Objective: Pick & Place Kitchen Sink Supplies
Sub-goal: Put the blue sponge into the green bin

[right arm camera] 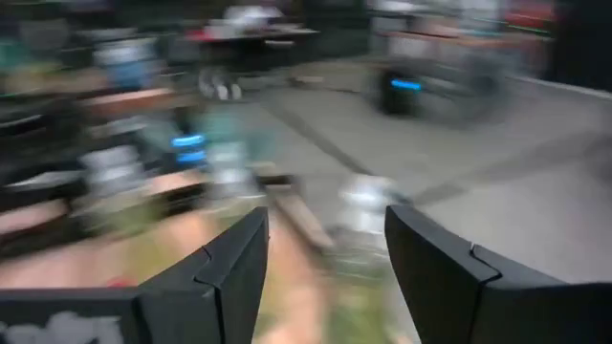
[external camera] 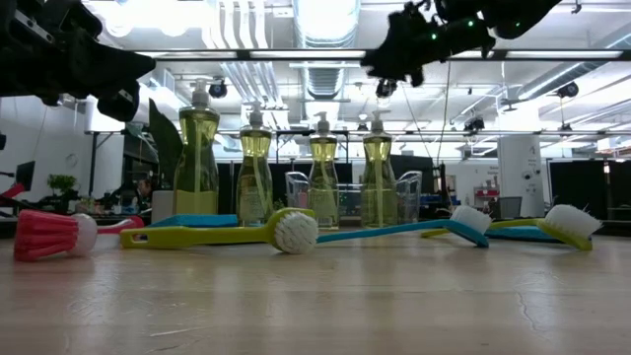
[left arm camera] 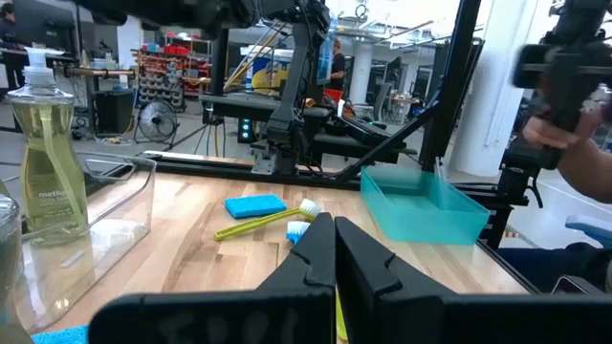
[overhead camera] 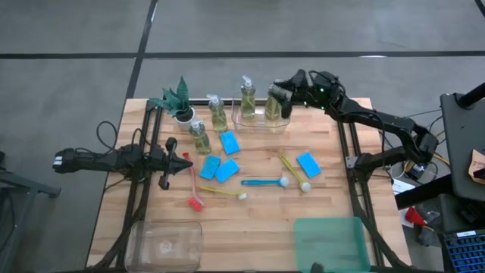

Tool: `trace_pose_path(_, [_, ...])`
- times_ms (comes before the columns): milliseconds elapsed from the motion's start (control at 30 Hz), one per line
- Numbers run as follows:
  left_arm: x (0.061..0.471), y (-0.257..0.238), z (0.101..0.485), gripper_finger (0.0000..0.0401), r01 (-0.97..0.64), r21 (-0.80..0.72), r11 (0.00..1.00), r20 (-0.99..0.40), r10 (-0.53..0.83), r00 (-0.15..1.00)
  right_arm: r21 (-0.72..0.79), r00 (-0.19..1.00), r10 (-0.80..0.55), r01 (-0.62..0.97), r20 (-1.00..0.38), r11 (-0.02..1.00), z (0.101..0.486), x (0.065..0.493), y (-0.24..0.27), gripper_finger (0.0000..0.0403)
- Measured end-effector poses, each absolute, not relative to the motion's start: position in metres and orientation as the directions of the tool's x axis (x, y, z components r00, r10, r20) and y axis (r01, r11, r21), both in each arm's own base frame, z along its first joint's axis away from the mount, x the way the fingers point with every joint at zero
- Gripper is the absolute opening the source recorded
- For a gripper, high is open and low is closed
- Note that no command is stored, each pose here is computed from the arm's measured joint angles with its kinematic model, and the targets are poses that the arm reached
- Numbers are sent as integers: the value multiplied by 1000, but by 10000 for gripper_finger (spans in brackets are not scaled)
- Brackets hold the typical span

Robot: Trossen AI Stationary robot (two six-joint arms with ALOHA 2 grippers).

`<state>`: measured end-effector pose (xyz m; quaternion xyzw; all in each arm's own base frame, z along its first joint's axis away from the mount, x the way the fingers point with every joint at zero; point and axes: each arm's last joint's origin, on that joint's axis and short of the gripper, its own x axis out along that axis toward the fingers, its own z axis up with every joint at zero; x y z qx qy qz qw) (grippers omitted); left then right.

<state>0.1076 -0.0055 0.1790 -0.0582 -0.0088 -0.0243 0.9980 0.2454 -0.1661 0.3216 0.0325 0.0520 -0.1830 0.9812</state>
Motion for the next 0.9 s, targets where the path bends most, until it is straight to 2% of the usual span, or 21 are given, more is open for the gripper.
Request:
trace_pose_path(100, [108, -5, 179, 0, 49, -116, 992, 20, -47, 999, 7, 983, -143, 145, -119, 989, 318, 251, -159, 199])
trace_pose_path(167, [108, -5, 179, 0, 49, -116, 992, 20, -47, 999, 24, 989, -82, 86, -126, 996, 314, 257, -155, 197])
trace_pose_path(600, [108, -5, 179, 0, 49, -116, 992, 20, -47, 999, 112, 984, 3, 17, -180, 994, 286, 289, -143, 194])
trace_pose_path(900, [108, -5, 179, 0, 49, -116, 992, 20, -47, 999, 118, 983, -23, 45, -181, 992, 287, 289, -143, 194])
